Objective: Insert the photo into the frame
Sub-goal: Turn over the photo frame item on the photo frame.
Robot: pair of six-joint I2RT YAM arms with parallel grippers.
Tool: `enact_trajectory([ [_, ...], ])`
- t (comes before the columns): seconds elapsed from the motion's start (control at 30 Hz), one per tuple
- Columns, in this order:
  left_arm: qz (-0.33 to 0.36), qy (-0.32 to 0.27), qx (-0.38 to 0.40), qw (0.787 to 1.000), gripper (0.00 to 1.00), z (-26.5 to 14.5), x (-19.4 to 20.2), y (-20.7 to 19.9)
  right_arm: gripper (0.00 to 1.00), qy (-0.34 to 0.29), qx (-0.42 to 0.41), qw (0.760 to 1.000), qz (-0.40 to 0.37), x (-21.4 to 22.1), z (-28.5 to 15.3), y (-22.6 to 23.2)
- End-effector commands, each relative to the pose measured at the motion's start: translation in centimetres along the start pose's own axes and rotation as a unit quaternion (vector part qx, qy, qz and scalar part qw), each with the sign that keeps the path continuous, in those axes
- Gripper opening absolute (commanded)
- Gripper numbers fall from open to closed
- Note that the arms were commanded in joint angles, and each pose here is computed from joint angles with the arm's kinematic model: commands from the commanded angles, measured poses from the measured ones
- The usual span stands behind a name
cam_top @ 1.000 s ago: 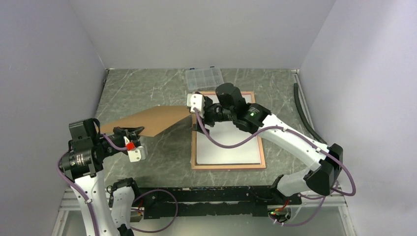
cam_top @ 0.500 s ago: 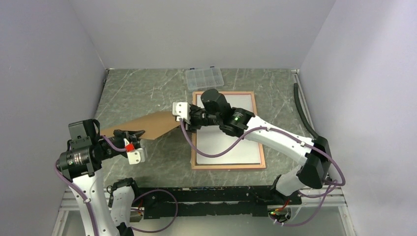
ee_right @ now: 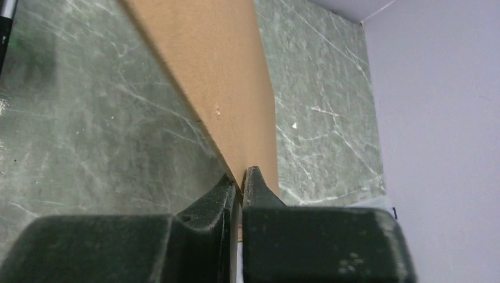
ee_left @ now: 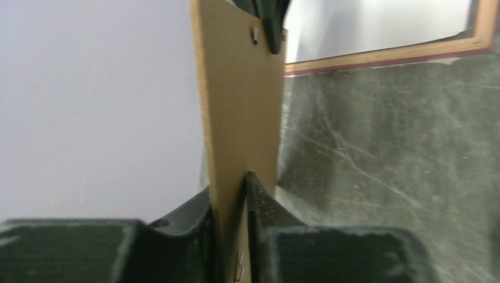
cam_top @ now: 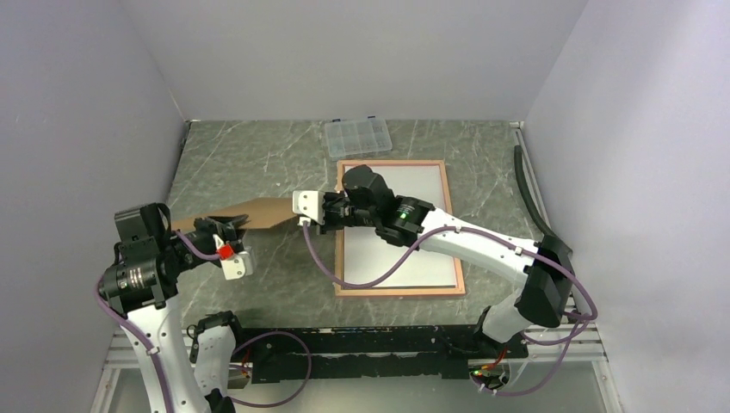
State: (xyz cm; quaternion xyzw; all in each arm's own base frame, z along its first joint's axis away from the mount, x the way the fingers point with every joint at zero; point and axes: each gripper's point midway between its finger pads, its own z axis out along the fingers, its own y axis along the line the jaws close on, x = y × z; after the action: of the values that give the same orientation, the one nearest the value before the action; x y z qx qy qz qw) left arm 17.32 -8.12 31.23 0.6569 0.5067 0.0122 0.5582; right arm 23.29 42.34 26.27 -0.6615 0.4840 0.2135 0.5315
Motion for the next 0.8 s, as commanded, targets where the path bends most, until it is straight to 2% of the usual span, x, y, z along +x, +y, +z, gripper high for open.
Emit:
enact_trajectory([
  [0.0, 0.063, -0.058, -0.047, 0.995, 0.34, -0.1, -2.9, 2.7, 0.0, -0.052, 0.053, 0.997, 0.035, -3.1, -0.8, -2.4],
  [0.07, 0.068, -0.057, -0.062, 0.994, 0.47, -0.2, -2.8, 3.4, 0.0, -0.059, 0.052, 0.996, 0.042, -3.5, -0.9, -2.4],
  [0.13, 0.065, -0.055, -0.079, 0.993, 0.81, -0.2, -2.7, 4.1, 0.0, -0.065, 0.049, 0.995, 0.055, -3.9, -0.9, -2.4],
  [0.17, 0.059, -0.054, -0.087, 0.993, 0.92, -0.3, -2.6, 4.5, 0.0, -0.066, 0.049, 0.995, 0.061, -4.0, -0.8, -2.5],
  [0.3, 0.008, -0.044, -0.114, 0.993, 0.94, -0.6, -2.1, 6.8, 0.0, -0.075, 0.054, 0.991, 0.101, -4.8, -0.7, -3.6],
  [0.43, -0.083, -0.026, -0.134, 0.987, 0.94, -0.9, -0.8, 9.6, 0.0, -0.084, 0.068, 0.978, 0.177, -5.5, -0.9, -5.9],
  [0.63, -0.191, -0.005, -0.194, 0.962, 0.94, -1.8, 0.5, 14.0, 0.0, -0.111, 0.068, 0.948, 0.291, -6.1, -2.6, -8.9],
  [0.77, -0.218, -0.01, -0.224, 0.95, 0.94, -2.7, -0.1, 16.0, 0.0, -0.119, 0.065, 0.938, 0.319, -5.9, -3.5, -9.6],
])
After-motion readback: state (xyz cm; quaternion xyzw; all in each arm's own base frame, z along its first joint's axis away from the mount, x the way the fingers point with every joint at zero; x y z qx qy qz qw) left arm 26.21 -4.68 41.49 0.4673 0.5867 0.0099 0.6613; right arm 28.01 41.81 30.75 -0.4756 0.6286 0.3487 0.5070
